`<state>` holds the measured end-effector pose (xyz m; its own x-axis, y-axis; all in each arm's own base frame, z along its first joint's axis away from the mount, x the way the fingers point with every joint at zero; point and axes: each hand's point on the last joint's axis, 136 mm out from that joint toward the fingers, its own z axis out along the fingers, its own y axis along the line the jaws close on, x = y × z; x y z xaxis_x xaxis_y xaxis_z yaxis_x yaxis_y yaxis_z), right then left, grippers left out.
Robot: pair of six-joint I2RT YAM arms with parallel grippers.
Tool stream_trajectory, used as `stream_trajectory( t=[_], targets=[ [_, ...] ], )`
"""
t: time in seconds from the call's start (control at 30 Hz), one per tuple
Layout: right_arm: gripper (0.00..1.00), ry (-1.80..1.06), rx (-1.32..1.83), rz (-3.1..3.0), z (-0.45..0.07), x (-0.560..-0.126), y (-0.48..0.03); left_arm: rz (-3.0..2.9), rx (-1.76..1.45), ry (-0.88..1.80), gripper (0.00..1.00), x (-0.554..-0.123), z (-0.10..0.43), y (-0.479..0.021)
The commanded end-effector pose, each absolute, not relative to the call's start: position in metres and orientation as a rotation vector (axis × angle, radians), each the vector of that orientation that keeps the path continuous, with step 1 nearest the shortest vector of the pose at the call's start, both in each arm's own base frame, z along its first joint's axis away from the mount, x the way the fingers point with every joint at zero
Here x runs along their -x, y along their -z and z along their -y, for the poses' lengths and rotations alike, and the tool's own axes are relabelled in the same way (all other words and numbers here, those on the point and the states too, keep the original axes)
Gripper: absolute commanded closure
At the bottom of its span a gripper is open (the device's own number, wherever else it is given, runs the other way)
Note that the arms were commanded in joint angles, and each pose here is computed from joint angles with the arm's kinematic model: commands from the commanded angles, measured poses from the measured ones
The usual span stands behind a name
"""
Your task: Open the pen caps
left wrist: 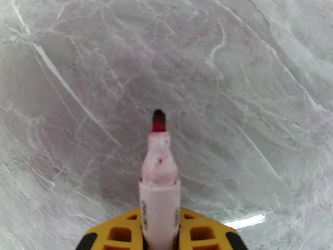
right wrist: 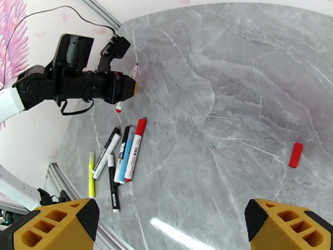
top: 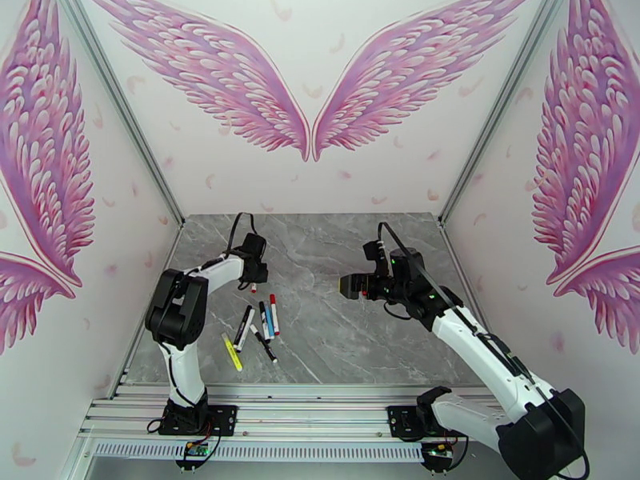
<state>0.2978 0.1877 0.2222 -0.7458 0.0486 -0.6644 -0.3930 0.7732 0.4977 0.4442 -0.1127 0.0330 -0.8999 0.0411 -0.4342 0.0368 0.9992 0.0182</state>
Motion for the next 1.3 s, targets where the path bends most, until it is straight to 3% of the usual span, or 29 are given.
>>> stream_trajectory(
  t=[0.0,0.3,0.73,1.27],
  targets=[
    [0.01,-0.869,0.253,-2.263,-0.192,-0.292,-0.227,-2.717,-0.046,-0.045,0.97,-0.448,0.109,-0.026],
    [0.01,-0.876,0.251,-2.255,-0.197,-0.291,-0.229,-2.760,-0.026,-0.067,0.91,-0.446,0.107,-0.010],
    [0.01,-0.863,0.267,-2.265,-0.199,-0.289,-0.229,-2.793,-0.009,-0.090,0.66,-0.444,0.105,-0.004],
    [0.01,-0.855,0.295,-2.260,-0.202,-0.285,-0.233,-2.780,0.007,-0.089,0.60,-0.449,0.101,-0.021]
  ],
)
